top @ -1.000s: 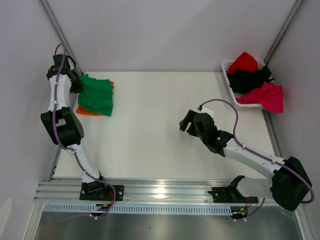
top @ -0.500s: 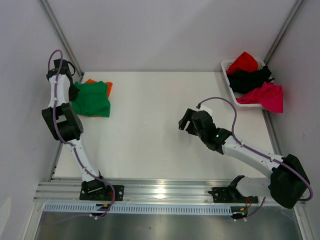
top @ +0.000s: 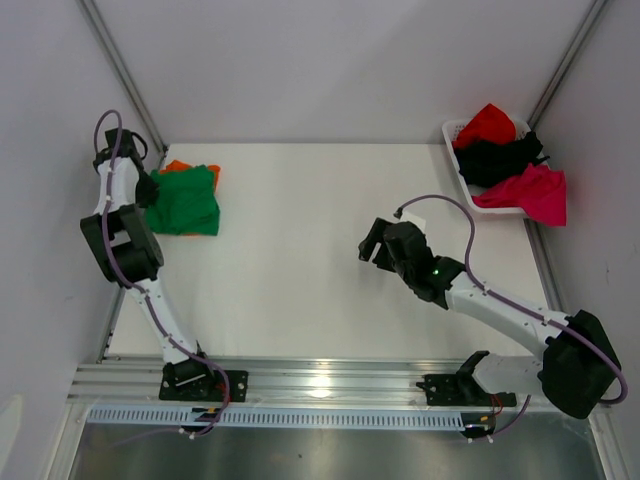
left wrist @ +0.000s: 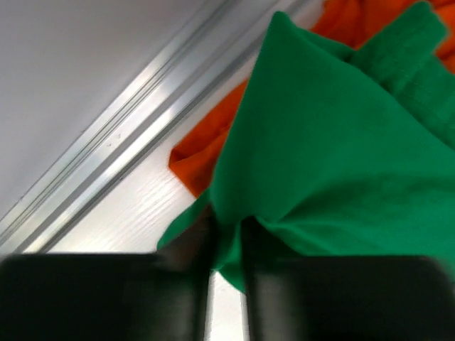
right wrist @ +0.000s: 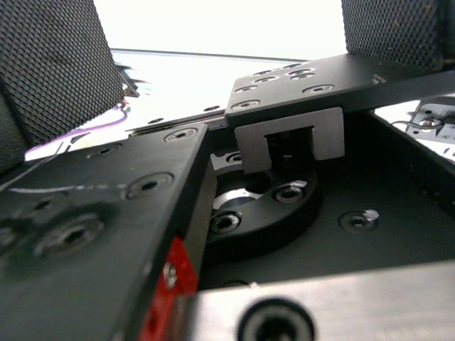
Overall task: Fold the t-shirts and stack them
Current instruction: Neatly place the folded tshirt to the corner
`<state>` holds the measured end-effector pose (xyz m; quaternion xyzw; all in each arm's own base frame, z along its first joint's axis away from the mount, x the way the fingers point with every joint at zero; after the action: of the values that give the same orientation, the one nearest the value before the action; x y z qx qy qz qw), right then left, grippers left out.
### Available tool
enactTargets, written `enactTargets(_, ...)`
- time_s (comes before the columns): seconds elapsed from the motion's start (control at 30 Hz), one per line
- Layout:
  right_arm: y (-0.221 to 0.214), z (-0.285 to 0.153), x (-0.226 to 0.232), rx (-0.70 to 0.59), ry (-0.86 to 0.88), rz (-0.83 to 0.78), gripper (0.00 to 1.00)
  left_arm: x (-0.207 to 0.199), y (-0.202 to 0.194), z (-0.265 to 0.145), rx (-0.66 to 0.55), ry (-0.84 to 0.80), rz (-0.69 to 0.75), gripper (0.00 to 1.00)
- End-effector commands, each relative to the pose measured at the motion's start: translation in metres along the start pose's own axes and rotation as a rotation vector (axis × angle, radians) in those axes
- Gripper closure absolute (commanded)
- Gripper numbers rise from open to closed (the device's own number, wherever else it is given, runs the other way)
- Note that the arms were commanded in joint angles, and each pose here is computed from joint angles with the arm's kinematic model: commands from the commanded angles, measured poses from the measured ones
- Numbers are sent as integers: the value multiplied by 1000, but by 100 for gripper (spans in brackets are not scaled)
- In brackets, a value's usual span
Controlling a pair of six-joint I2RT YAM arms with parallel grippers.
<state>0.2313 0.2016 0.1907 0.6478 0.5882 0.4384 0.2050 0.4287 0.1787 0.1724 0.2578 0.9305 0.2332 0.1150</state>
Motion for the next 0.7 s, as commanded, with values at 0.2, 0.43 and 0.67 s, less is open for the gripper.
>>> enactTargets(0.2, 6, -11, -4, -39, -4, 9, 20, -21, 25, -49, -104, -273, -35, 44)
enactTargets(0.43, -2, -13, -11, -38, -15, 14, 21, -25, 25, -101, -166, -359, -14, 39)
enactTargets(0.67, -13, -15, -22, -34, -31, 15, 20, -26, 22, -154, -319, -347, 73, 38)
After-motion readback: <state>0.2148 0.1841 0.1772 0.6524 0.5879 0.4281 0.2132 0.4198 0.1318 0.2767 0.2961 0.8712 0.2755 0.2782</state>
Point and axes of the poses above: each gripper's point midway between its finger pads, its own z axis out along the fingers, its own x axis along the line the jaws close on, y = z × x, the point moved 8 cm from there along -z, back along the fingers, and after that the axes turned 10 degrees about -z, right-handed, at the moved point
